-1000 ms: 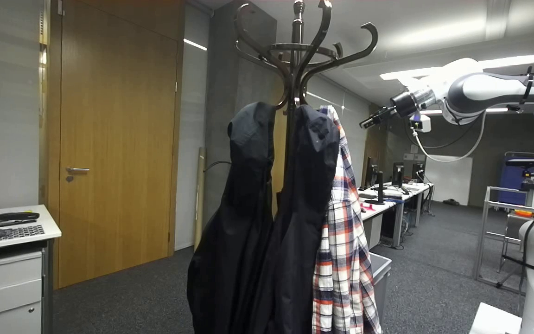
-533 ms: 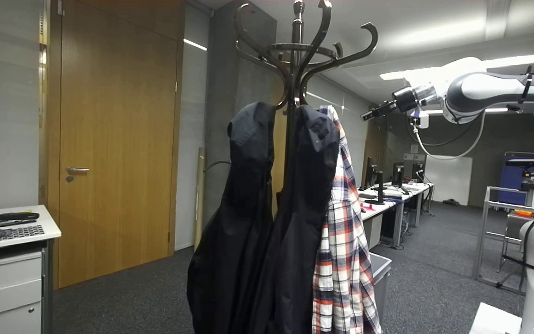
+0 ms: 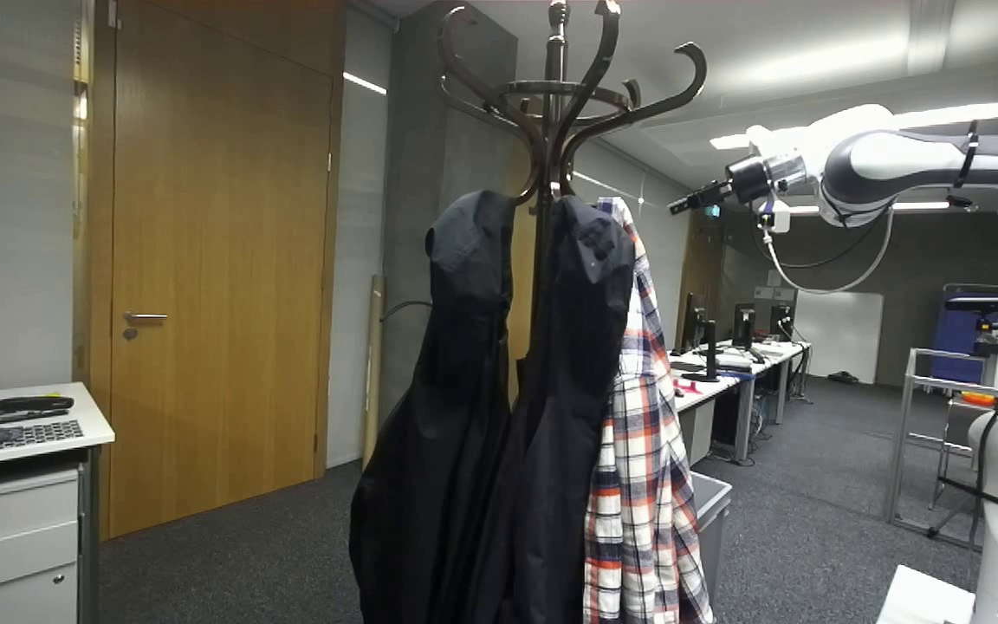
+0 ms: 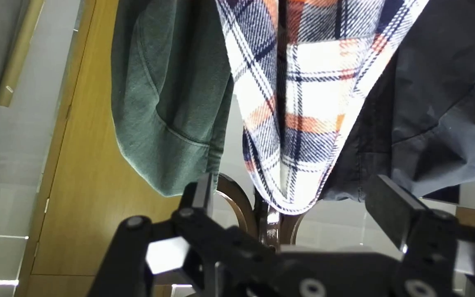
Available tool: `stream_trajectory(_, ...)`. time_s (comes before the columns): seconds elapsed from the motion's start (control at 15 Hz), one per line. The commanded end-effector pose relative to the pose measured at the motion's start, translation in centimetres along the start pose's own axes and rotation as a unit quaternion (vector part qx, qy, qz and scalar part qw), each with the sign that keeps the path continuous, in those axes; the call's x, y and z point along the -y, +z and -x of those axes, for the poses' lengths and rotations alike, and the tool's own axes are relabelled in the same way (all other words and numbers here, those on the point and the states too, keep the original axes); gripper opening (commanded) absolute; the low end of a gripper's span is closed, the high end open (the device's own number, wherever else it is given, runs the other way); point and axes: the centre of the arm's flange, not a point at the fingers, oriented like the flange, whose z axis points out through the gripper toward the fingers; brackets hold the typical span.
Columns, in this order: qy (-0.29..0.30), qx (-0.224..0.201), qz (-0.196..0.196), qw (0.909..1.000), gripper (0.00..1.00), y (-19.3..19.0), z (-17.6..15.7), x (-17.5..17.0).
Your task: Put the shirt inside the grey object
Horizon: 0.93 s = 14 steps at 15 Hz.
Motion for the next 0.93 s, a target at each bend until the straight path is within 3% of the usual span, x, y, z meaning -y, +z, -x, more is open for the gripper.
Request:
stream_trajectory(0.0,0.003,-0.027,-0.024,0.9993,1.00,2.2,-1.4,-1.2)
stream_trajectory(0.53,0.009,-0.074,-0.065,0.9951,1.00,5.9,-2.4,-2.4)
stream_trajectory(0.87,0.005,-0.074,-0.087,0.9934,1.00,8.1,-2.2,-2.5)
